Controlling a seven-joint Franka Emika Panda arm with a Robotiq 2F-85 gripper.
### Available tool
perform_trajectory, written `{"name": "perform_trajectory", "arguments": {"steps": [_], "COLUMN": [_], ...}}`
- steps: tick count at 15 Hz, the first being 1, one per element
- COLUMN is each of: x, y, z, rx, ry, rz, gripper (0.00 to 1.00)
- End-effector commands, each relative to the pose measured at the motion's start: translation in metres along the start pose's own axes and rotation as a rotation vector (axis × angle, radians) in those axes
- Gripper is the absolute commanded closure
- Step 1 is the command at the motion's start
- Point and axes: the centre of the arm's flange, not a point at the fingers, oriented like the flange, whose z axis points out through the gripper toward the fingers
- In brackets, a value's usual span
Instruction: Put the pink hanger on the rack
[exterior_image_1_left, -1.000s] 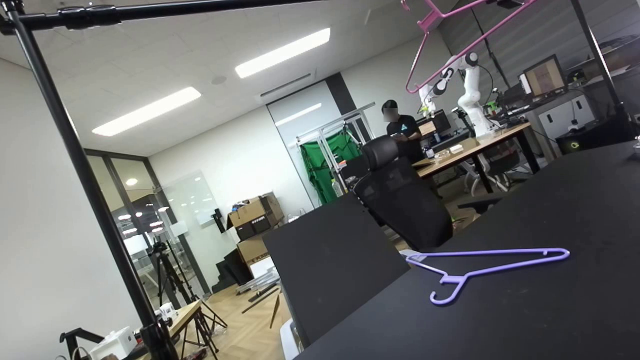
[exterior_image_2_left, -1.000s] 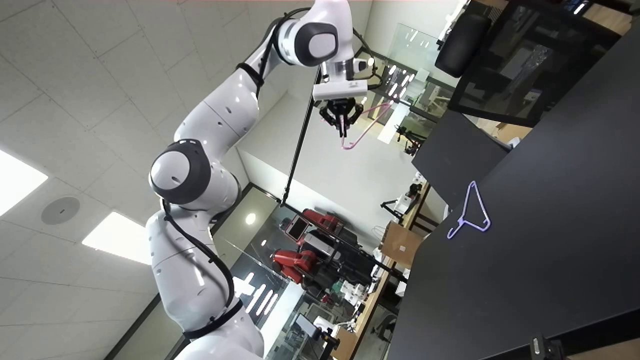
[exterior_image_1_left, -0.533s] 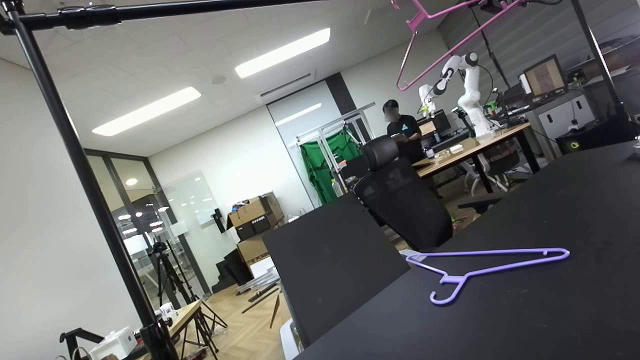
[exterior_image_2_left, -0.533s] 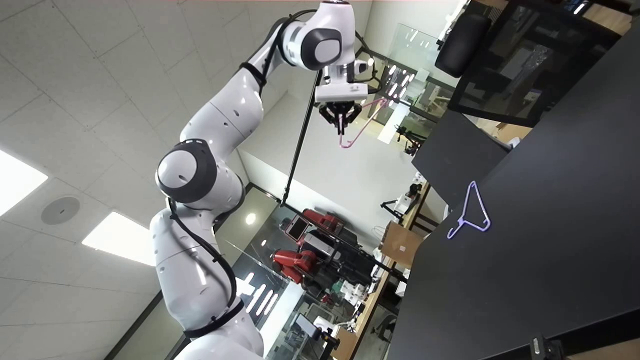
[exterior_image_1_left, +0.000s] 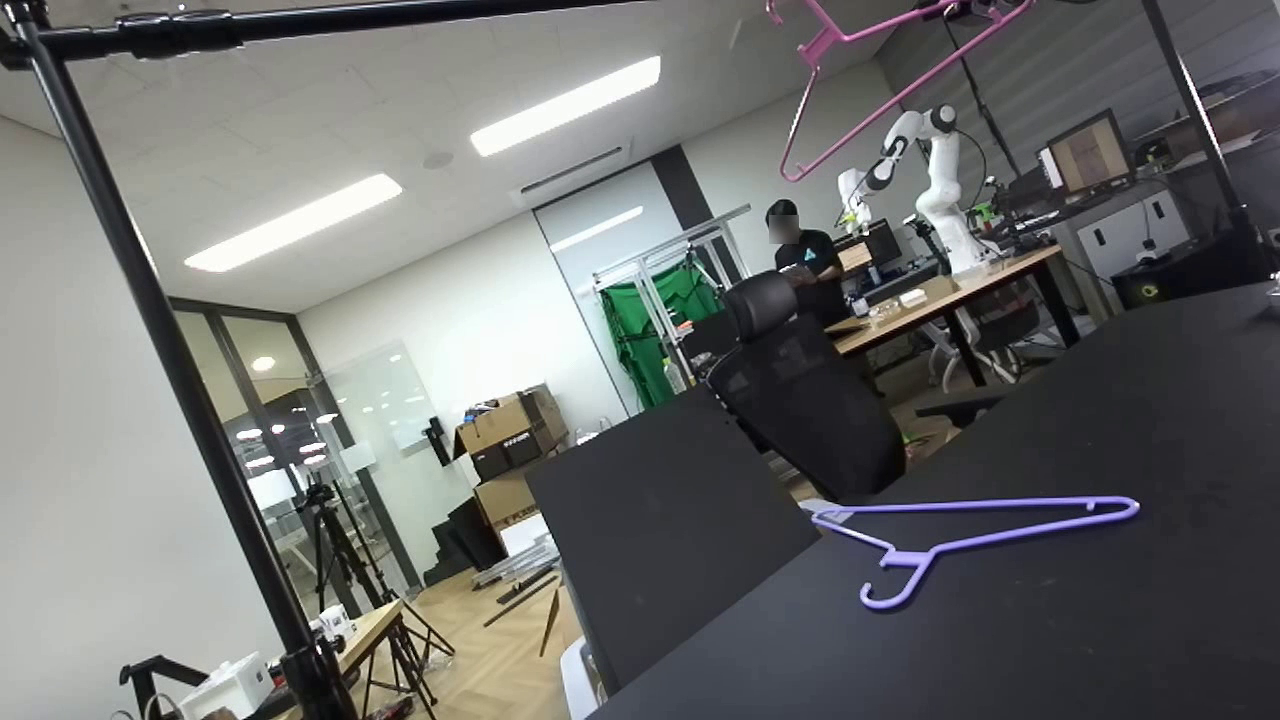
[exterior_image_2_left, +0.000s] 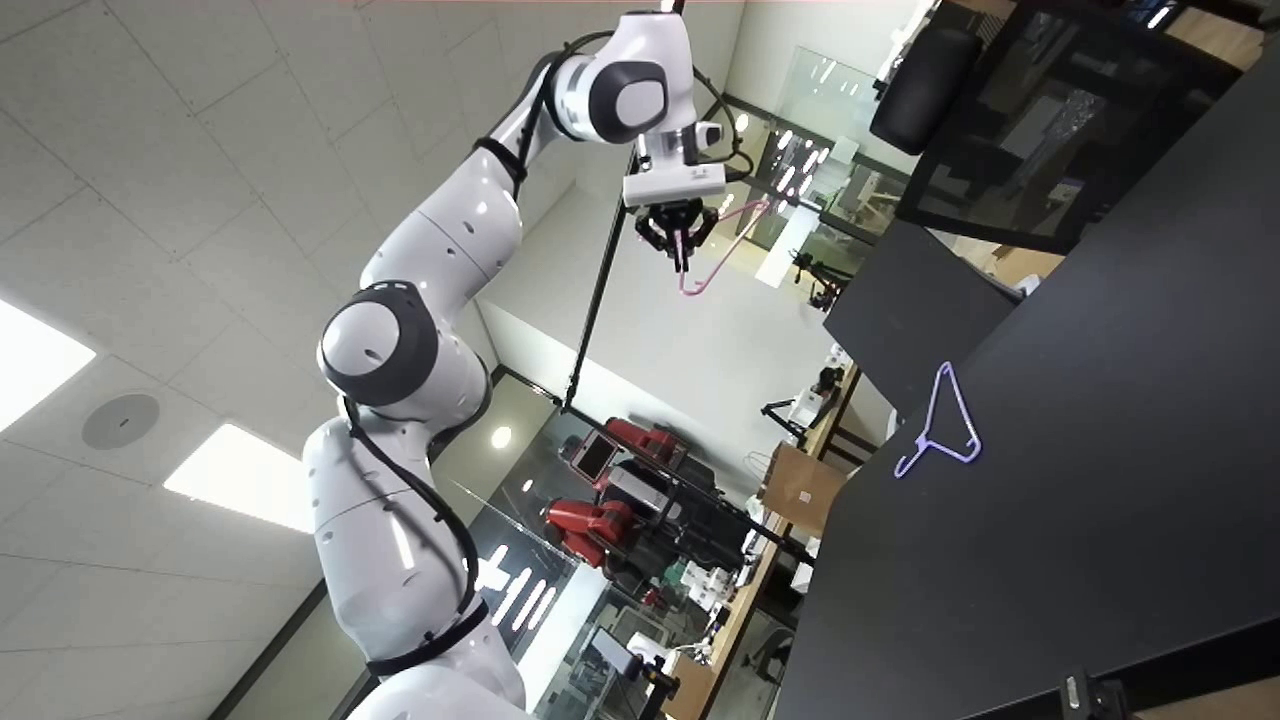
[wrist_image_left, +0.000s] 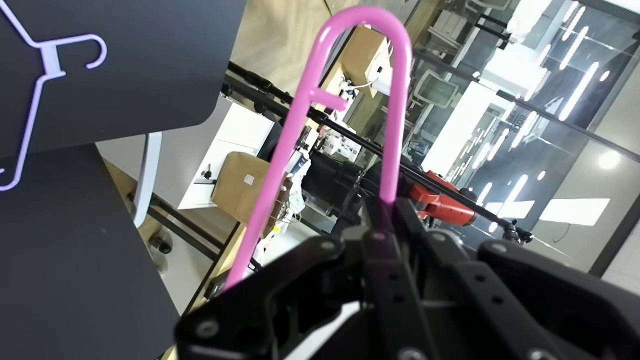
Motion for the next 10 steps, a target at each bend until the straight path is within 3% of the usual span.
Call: {"name": "perform_trajectory", "arguments": {"steps": [1,9,10], "x": [0.0,-0.0012,0.0], "y": [0.0,0.0009,-0.0039], "z": [0.0,-0.0025,-0.0014], "rx": [0.0,-0.005,0.008], "ry": [0.0,0.002,-0.003], "rz": [0.0,0.003,-0.019], "gripper": [0.92,0.92,0.98]}}
